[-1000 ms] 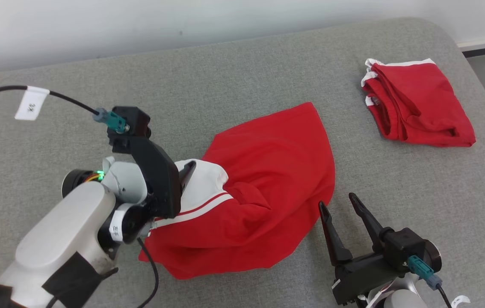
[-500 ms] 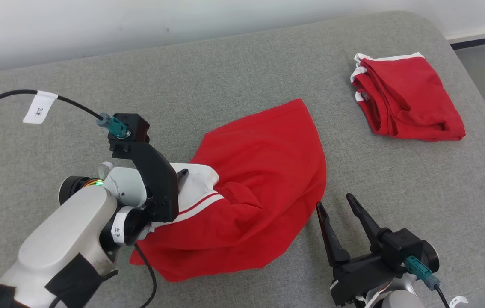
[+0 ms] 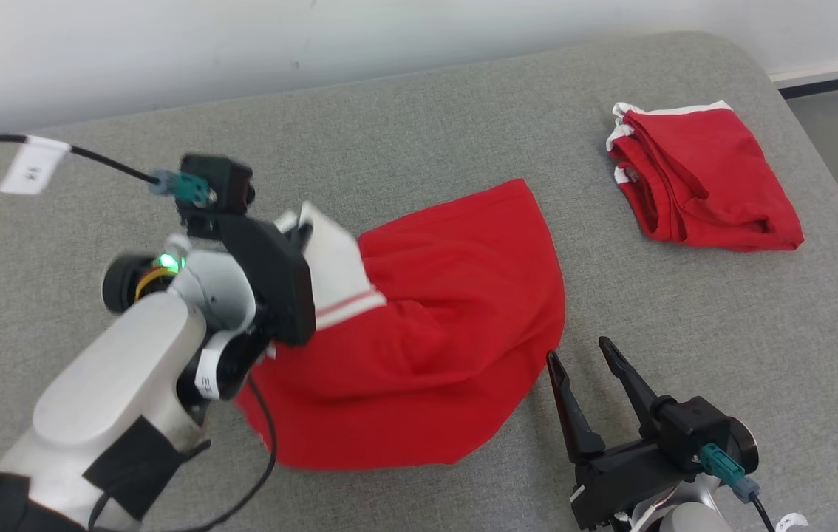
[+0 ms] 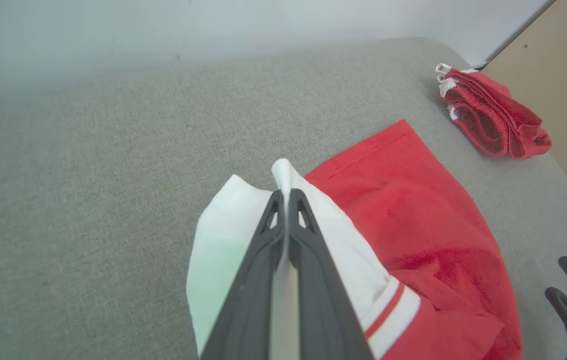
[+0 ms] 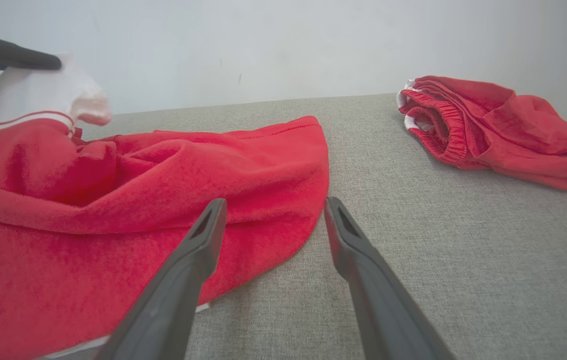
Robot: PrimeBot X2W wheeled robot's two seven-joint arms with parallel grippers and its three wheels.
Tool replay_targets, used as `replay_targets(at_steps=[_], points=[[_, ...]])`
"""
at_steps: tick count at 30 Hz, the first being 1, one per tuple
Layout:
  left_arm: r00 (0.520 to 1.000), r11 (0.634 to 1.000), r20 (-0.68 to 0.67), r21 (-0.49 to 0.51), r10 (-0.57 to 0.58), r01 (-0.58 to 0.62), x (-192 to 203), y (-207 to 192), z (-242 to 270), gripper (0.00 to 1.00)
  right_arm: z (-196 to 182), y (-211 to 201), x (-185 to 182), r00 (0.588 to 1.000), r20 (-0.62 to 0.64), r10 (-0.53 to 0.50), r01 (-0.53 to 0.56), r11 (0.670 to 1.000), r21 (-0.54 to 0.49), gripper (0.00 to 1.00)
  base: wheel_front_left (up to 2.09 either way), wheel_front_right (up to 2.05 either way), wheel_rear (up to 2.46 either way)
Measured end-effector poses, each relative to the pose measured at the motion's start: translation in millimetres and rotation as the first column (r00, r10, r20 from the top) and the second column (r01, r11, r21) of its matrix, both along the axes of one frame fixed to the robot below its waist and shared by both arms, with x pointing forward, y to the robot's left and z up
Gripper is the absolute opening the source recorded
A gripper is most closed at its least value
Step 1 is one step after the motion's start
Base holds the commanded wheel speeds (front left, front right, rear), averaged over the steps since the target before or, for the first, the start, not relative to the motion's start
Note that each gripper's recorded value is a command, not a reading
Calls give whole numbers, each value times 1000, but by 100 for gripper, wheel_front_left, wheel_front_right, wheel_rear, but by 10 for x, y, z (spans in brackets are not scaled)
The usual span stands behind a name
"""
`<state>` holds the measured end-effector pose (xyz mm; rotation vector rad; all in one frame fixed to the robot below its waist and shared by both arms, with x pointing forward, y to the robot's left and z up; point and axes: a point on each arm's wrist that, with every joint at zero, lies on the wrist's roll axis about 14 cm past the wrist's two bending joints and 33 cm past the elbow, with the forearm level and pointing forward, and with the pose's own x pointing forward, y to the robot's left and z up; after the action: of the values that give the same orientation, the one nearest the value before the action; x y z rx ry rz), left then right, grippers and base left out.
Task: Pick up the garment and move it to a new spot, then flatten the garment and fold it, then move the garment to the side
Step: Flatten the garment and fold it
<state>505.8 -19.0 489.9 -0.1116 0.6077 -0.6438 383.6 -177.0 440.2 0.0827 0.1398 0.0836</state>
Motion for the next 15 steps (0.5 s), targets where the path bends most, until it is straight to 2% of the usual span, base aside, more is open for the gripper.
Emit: replay_targets(at_steps=[4, 7, 11, 15], points=[[969, 991, 246, -137, 35, -1, 225, -126, 628, 0, 20, 20, -1, 1000, 6, 6, -6, 1000, 0, 100, 0, 0, 0], [897, 972, 438, -229, 57, 51, 307, -280, 1191, 0, 22, 18, -7, 1000, 6, 6, -6, 1000, 1, 100, 0, 0, 0], [739, 929, 668, -320, 84, 184, 233, -533, 2052, 0, 23, 3, -25, 1000, 5, -1, 1, 1000, 3, 100, 0, 0, 0], [554, 873, 822, -364, 136, 325, -46, -718, 2831, 0, 54, -22, -46, 1000, 13, -9, 9, 1000, 3, 100, 0, 0, 0]])
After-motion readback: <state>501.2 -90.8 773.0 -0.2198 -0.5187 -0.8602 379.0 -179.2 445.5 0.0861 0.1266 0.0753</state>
